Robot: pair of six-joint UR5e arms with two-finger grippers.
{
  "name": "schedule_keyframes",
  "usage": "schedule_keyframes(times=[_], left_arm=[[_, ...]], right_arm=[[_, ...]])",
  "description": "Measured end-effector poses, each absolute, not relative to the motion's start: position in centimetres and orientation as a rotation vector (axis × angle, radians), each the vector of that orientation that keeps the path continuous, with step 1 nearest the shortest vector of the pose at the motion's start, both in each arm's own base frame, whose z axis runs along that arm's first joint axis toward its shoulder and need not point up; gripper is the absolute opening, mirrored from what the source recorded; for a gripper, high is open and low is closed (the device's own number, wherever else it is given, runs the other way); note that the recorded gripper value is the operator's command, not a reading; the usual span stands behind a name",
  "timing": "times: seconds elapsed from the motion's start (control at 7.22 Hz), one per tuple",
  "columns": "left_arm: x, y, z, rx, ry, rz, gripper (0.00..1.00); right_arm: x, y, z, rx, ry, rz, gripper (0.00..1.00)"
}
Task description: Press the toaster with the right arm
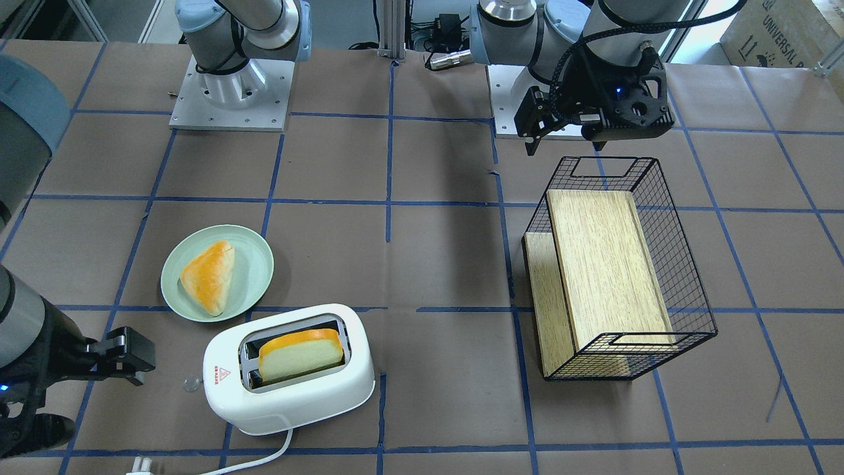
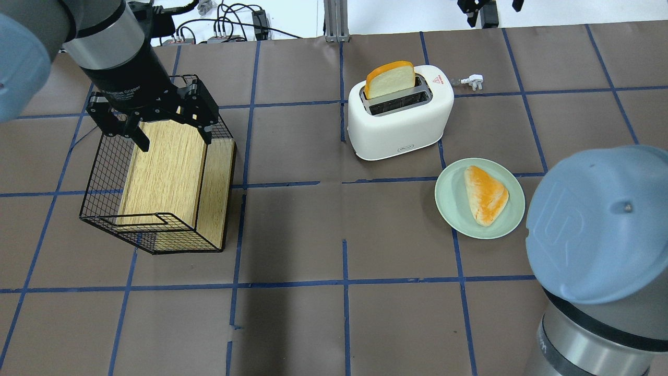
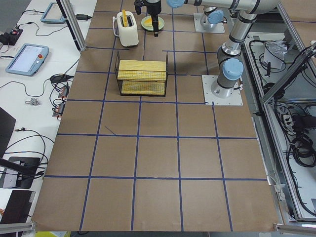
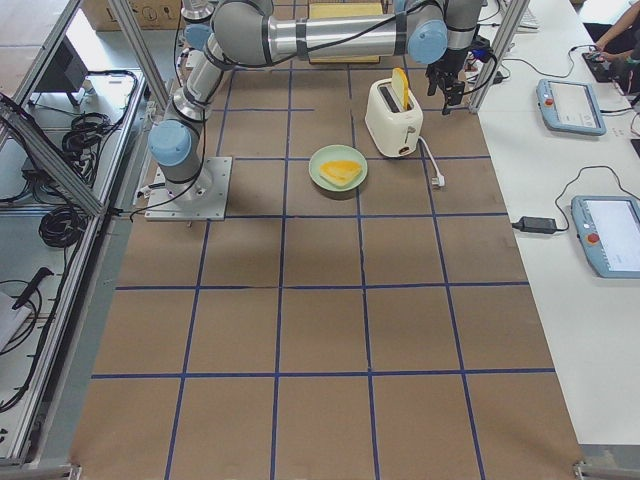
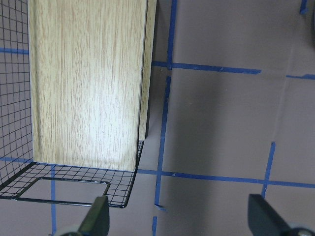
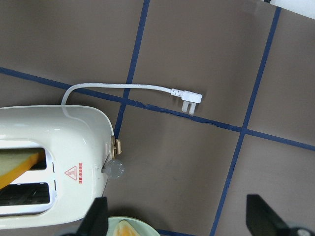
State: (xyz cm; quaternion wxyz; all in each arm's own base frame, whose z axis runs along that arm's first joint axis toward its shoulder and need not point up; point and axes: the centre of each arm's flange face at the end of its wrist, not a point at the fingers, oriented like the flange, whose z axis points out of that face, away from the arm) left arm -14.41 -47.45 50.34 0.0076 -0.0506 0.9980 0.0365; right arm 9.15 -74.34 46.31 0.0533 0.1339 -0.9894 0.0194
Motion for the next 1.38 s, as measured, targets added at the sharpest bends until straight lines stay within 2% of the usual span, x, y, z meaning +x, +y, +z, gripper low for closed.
schedule_keyframes(times=[0.42,0.69,0.97,1.38], left_arm=[[-14.4,-47.4,50.3,-0.158,3.120,0.114,1.00],[-14.4,-47.5,50.3,-0.158,3.120,0.114,1.00],[-14.4,-47.4,50.3,-0.158,3.120,0.115,1.00],[-14.4,-47.4,50.3,-0.158,3.120,0.115,1.00]], right_arm=[[11.1,-69.9,50.5,0.443,-3.067,0.030,1.00],[10.7,-62.0,52.8,0.427,-3.127,-0.033,0.98],[9.1,-55.3,52.7,0.365,-3.163,0.001,1.00],[8.8,-50.1,51.9,0.340,-3.167,0.029,1.00]])
